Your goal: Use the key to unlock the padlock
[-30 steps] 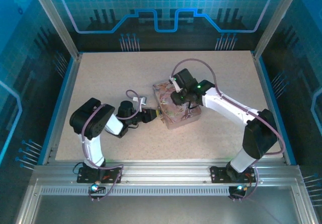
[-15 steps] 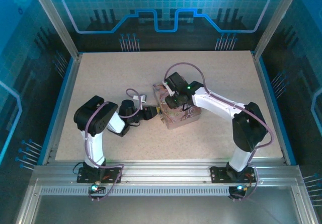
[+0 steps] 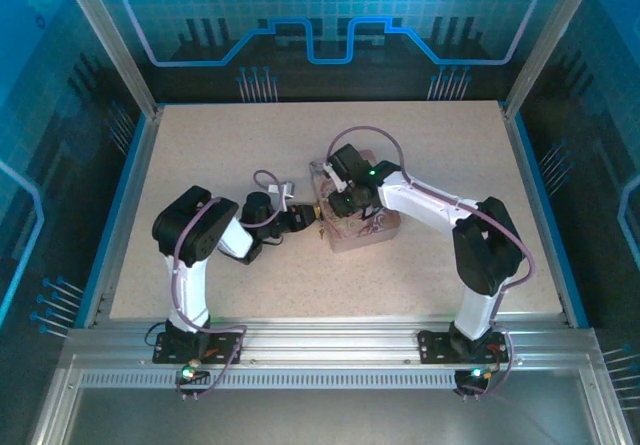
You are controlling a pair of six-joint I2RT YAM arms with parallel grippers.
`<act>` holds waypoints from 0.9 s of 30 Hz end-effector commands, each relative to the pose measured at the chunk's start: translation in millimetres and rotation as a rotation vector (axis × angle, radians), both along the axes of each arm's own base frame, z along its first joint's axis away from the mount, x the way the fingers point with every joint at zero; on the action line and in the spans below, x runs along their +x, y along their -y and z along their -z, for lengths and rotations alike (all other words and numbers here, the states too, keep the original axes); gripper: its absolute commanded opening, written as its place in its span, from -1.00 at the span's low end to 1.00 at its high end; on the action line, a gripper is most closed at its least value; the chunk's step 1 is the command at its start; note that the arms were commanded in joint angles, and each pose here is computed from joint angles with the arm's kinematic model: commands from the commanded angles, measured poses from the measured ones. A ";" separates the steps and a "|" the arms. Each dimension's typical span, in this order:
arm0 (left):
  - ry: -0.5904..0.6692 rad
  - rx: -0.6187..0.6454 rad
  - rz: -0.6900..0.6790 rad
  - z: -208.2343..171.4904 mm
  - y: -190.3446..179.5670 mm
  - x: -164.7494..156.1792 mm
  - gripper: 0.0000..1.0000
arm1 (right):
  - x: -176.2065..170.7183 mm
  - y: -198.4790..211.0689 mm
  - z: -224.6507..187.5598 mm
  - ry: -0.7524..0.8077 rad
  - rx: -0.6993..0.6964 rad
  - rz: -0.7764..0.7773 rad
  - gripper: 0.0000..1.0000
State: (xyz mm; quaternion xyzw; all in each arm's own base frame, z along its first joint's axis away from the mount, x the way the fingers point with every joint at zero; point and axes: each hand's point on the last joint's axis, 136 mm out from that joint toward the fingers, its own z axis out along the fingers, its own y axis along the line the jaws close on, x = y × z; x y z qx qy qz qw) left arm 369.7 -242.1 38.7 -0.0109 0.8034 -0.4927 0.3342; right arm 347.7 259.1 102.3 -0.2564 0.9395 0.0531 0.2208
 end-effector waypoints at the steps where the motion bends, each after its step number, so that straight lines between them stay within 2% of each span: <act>1: -0.025 -0.039 0.018 3.8 8.1 -2.2 -0.55 | -4.1 3.3 12.3 -0.048 0.020 0.020 -0.30; 10: -0.031 0.030 -0.039 7.4 -3.1 -1.6 -0.99 | -5.0 9.7 18.8 -0.071 0.040 0.042 -0.30; 18: -0.009 0.141 -0.048 -9.0 -11.8 -3.0 -1.00 | -5.2 13.1 15.5 -0.076 0.080 0.066 -0.30; 19: -0.007 0.153 -0.042 -10.6 -10.8 -3.7 -0.98 | -5.2 12.4 13.3 -0.071 0.085 0.065 -0.30; 20: -0.006 0.167 -0.036 -10.6 -9.9 -5.2 -0.79 | -5.0 12.1 10.4 -0.066 0.091 0.064 -0.30; 21: -0.006 0.178 -0.023 -9.9 -6.9 -8.0 -0.44 | -4.1 12.2 6.7 -0.057 0.098 0.065 -0.30; 22: -0.010 0.182 -0.016 -8.4 -5.1 -9.4 -0.28 | -3.7 11.7 4.1 -0.051 0.103 0.062 -0.30; 27: 0.013 0.169 0.019 0.4 3.5 -12.1 -0.13 | -1.7 15.2 0.3 -0.044 0.113 0.065 -0.30</act>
